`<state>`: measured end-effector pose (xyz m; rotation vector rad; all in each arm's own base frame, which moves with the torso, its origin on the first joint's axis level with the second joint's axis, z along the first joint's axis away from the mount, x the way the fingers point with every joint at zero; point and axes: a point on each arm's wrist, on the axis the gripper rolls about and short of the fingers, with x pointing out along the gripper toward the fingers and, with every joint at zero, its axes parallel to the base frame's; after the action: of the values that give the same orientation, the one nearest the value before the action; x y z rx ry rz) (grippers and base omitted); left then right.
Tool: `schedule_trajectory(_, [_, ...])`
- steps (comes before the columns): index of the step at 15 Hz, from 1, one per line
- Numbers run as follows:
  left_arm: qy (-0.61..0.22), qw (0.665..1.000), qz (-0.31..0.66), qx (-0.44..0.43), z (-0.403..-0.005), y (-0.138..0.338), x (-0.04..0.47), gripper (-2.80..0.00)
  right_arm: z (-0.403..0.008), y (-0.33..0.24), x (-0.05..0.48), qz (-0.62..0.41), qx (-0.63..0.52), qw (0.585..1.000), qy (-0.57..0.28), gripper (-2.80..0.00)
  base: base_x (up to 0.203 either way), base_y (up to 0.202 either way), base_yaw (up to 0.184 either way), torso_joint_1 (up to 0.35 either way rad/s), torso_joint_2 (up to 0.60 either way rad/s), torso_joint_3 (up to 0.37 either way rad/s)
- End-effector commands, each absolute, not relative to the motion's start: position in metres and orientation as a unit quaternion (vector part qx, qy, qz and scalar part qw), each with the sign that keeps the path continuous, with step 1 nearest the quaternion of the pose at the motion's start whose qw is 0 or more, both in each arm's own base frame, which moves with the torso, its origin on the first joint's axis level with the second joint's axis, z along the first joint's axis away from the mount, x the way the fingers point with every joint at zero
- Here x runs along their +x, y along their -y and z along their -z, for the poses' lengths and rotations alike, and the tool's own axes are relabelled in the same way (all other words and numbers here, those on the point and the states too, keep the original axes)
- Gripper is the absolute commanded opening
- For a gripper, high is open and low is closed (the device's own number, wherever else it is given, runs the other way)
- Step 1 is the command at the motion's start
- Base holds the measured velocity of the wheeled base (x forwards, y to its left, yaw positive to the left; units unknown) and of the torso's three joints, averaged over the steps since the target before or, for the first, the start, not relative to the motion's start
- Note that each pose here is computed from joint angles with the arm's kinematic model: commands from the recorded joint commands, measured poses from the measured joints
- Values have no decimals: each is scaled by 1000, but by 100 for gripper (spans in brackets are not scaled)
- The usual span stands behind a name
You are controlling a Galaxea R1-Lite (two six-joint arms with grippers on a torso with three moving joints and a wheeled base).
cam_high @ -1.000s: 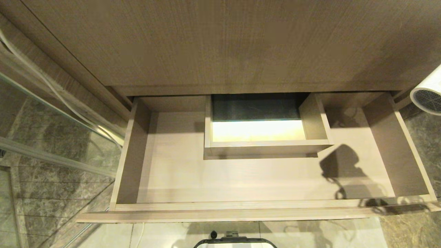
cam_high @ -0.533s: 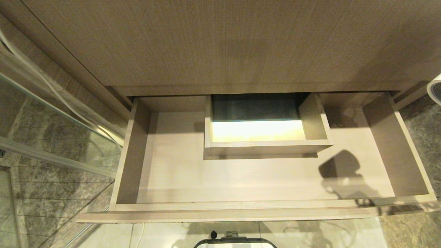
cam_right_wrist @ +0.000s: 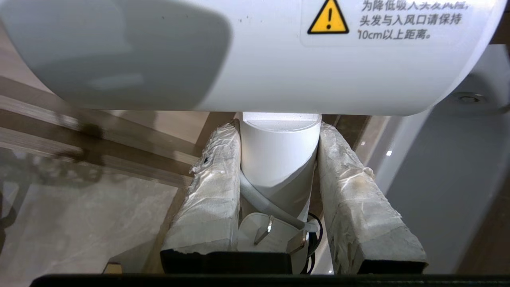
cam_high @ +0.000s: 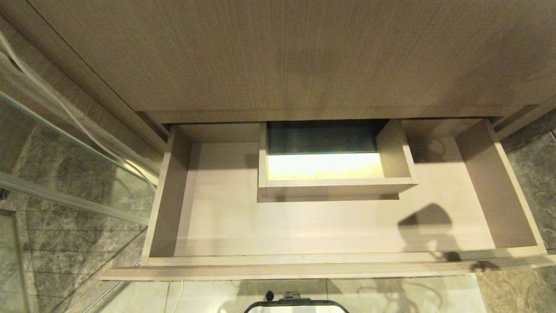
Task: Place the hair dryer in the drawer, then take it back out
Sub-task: Place it on the countertop
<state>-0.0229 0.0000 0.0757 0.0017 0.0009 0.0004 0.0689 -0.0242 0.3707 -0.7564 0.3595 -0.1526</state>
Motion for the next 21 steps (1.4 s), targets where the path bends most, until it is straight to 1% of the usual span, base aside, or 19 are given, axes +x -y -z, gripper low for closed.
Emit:
schedule_trajectory(1, [-1, 1000, -1, 1, -76, 0, -23, -280, -370, 18, 53, 83, -373, 911, -153, -280, 0, 0, 0, 234, -398, -142])
schedule_trajectory(3, [0, 1000, -1, 1, -76, 0, -23, -280, -372, 18, 52, 87, -377, 912, -139, -280, 0, 0, 0, 267, -448, -171])
schedule_trajectory(7, [0, 1000, 0, 1, -76, 0, -23, -280, -374, 19, 56, 90, -377, 912, -132, -280, 0, 0, 0, 108, -483, -201])
schedule_trajectory(11, [0, 1000, 0, 1, -76, 0, -23, -280, -374, 23, 67, 85, -375, 912, -143, -280, 0, 0, 0, 433, -461, -207])
schedule_trajectory(13, [-1, 1000, -1, 1, -75, 0, -23, -280, -374, 25, 71, 84, -374, 912, -146, -280, 0, 0, 0, 150, -152, -69])
schedule_trajectory(17, [0, 1000, -1, 1, -76, 0, -23, -280, -378, 34, 94, 77, -369, 912, -163, -280, 0, 0, 0, 28, -32, -10])
schedule_trajectory(21, [-1, 1000, -1, 1, -76, 0, -23, -280, -383, 33, 93, 83, -372, 912, -148, -280, 0, 0, 0, 0, 0, 0])
